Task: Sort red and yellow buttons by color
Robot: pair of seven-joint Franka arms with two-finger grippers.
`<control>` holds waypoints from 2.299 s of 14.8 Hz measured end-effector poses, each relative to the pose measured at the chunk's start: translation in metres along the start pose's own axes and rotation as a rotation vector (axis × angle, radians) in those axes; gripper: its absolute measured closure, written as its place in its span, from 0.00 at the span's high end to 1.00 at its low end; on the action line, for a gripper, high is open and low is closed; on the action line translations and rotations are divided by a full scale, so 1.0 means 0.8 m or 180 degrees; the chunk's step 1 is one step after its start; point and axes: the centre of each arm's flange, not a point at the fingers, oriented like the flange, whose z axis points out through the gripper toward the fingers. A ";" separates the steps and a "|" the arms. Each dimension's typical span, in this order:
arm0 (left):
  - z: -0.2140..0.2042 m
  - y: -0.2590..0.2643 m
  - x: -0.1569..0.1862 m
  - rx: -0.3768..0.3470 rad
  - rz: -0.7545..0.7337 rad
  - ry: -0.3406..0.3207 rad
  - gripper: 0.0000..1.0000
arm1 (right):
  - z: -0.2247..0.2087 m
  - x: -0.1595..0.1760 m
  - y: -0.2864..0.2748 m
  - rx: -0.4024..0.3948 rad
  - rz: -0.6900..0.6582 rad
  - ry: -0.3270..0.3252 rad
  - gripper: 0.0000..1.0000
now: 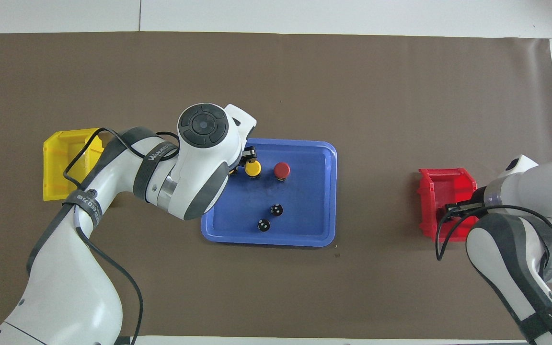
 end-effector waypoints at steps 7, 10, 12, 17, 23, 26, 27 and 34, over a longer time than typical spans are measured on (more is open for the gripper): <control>-0.017 -0.006 0.000 -0.0030 -0.0029 -0.0004 0.67 | 0.008 -0.006 0.010 -0.0028 0.0083 0.0013 0.42; -0.018 -0.008 0.001 -0.0028 -0.0039 -0.0006 0.64 | 0.008 -0.006 0.008 -0.0032 0.0105 0.0028 0.42; -0.018 -0.008 0.001 -0.0028 -0.0040 -0.0007 0.61 | 0.008 -0.006 0.004 -0.0034 0.0096 0.0029 0.42; -0.017 -0.008 0.001 -0.0027 -0.0041 -0.0009 0.56 | 0.008 -0.005 0.000 -0.0037 0.0080 0.0027 0.42; -0.016 -0.008 0.000 -0.0023 -0.0049 -0.0018 0.41 | 0.003 -0.003 -0.001 -0.0039 0.0073 0.0021 0.54; -0.024 -0.010 -0.002 -0.0013 -0.0050 -0.0038 0.41 | -0.029 0.010 -0.002 -0.0046 0.0058 0.0004 0.54; -0.037 -0.015 -0.004 0.0003 -0.0055 -0.0068 0.41 | -0.042 0.015 -0.003 -0.0050 0.0048 -0.0001 0.54; -0.218 -0.198 0.045 -0.0035 0.0038 -0.0280 0.41 | -0.159 0.063 -0.048 -0.0043 -0.0052 0.0156 0.60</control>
